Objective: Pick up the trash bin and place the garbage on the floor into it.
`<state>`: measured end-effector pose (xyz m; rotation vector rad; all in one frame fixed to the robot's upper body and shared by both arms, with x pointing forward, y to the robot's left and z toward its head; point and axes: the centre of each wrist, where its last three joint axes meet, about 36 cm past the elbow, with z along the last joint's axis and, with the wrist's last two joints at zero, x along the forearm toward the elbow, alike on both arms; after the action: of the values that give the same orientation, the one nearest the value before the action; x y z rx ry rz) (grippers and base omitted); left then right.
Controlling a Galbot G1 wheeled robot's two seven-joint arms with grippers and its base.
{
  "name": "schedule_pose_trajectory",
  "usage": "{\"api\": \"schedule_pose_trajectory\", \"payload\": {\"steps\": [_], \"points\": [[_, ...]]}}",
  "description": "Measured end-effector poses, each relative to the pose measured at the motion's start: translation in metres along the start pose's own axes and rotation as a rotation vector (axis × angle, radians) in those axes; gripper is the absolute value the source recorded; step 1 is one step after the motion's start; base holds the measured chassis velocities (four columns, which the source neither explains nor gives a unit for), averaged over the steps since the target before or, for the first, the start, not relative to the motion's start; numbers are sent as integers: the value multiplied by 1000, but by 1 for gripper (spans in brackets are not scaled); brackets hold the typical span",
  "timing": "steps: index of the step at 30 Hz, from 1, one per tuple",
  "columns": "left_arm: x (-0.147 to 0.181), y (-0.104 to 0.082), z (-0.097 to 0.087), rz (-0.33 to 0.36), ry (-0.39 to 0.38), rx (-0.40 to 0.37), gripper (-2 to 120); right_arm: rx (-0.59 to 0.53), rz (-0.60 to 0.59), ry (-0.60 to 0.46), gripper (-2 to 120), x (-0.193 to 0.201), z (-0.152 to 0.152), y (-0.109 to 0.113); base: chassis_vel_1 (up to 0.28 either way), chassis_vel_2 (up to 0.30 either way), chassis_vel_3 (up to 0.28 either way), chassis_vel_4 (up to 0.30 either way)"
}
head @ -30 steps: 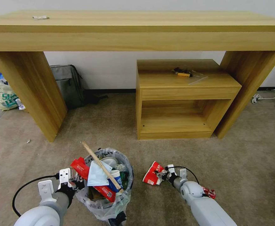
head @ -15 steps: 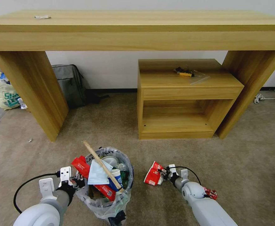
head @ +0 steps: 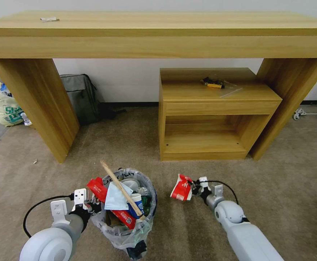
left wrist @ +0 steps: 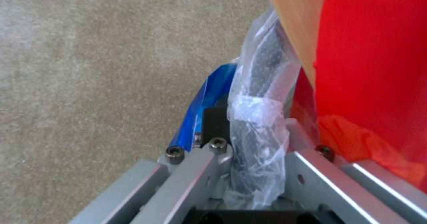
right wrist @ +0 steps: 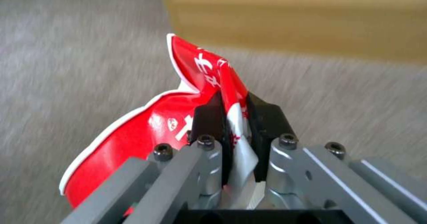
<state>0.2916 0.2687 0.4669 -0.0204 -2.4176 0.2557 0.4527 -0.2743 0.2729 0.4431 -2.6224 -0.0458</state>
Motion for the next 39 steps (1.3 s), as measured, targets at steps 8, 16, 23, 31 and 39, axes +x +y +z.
{"api": "schedule_pose_trajectory", "payload": {"steps": [8, 16, 23, 31, 39], "points": [[-14, 2, -4, 14, 28, -12, 0, 61, -17, -158, 8, 32, -54, -4, 0, 0, 0, 0], [-16, 5, -13, 5, 44, 5, 0, 82, -136, -333, 8, 64, -132, 15, 0, 0, 0, 0], [-27, 7, -14, 11, 67, -13, 0, 41, -363, -384, 8, 77, -188, 82, 0, 0, 0, 0], [-41, 8, -25, 32, 69, -24, 0, 53, -519, -330, 8, 52, -191, 138, 0, 0, 0, 0], [-54, 1, -44, 62, 65, -24, 0, 126, -571, -263, 8, 33, -178, 157, 0, 0, 0, 0]]}}
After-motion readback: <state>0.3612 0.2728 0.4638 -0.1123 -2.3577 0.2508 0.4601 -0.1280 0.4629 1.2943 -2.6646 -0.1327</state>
